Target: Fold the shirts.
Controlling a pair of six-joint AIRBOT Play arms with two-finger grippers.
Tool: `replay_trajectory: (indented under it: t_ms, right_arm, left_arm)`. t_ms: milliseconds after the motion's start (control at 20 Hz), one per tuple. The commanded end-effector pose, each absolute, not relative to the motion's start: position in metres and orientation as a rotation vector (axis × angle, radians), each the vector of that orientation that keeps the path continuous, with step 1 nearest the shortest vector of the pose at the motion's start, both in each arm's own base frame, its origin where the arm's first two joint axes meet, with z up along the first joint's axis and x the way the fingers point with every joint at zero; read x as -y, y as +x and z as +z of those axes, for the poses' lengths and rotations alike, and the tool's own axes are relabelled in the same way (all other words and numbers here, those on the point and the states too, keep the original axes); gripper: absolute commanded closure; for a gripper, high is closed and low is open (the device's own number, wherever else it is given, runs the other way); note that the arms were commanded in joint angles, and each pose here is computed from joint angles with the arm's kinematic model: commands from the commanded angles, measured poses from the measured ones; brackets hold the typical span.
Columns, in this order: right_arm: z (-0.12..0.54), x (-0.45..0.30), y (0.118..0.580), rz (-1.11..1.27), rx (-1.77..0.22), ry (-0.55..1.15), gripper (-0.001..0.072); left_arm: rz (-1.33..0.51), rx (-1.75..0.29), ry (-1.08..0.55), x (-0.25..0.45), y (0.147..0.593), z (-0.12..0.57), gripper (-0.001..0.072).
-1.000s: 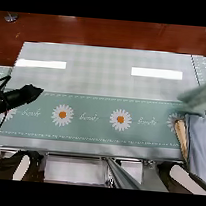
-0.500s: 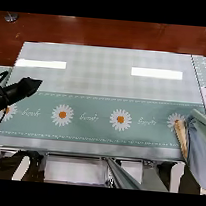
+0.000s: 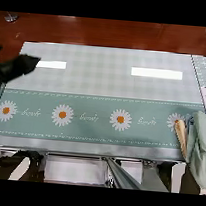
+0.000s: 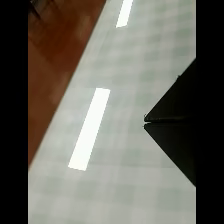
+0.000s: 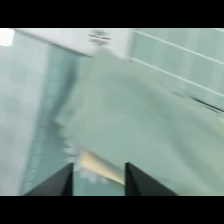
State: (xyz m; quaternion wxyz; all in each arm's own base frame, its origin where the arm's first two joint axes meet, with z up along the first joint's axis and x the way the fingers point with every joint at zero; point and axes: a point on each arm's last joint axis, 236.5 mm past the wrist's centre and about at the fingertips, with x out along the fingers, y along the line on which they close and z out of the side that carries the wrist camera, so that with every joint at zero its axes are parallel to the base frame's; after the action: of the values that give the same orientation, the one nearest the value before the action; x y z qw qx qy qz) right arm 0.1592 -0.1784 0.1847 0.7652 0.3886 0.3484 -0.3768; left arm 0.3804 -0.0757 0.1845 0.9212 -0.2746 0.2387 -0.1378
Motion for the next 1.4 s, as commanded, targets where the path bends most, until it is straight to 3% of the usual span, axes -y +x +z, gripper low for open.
replay_trajectory:
  t_ms: [0, 50, 150, 250, 450, 600, 700, 1350]
  right_arm:
    - [0.292, 0.124, 0.307, -0.042, -0.375, 0.94, 0.0517]
    - [0.309, 0.092, 0.332, 0.143, -0.341, 0.886, 0.0687]
    - [0.285, 0.03, 0.365, 0.299, -0.455, 0.725, 0.0686]
    - [0.213, -0.017, 0.383, 0.304, -0.697, 0.454, 0.0686]
    - [0.079, -0.063, 0.405, 0.161, -1.058, 0.168, 0.0686]
    - [0.006, -0.068, 0.403, 0.063, -1.262, 0.176, 0.0686]
    - [-0.018, -0.071, 0.399, 0.044, -1.338, 0.207, 0.0686]
    - [-0.017, -0.079, 0.395, 0.049, -1.356, 0.259, 0.0686]
  left_arm:
    - [-0.386, -0.392, -0.407, 0.085, 0.433, 0.264, 0.068]
    - [-0.431, -0.389, -0.382, 0.092, 0.446, 0.287, 0.068]
    - [-0.557, -0.452, -0.332, 0.117, 0.454, 0.315, 0.068]
    - [-0.607, -0.598, -0.248, 0.134, 0.452, 0.295, 0.068]
    - [-0.34, -1.073, -0.18, 0.093, 0.428, 0.139, 0.0679]
    - [-0.235, -1.308, -0.271, 0.078, 0.392, 0.038, 0.0679]
    - [-0.196, -1.349, -0.306, 0.076, 0.381, 0.004, 0.0679]
    - [-0.189, -1.304, -0.305, 0.075, 0.393, 0.004, 0.0678]
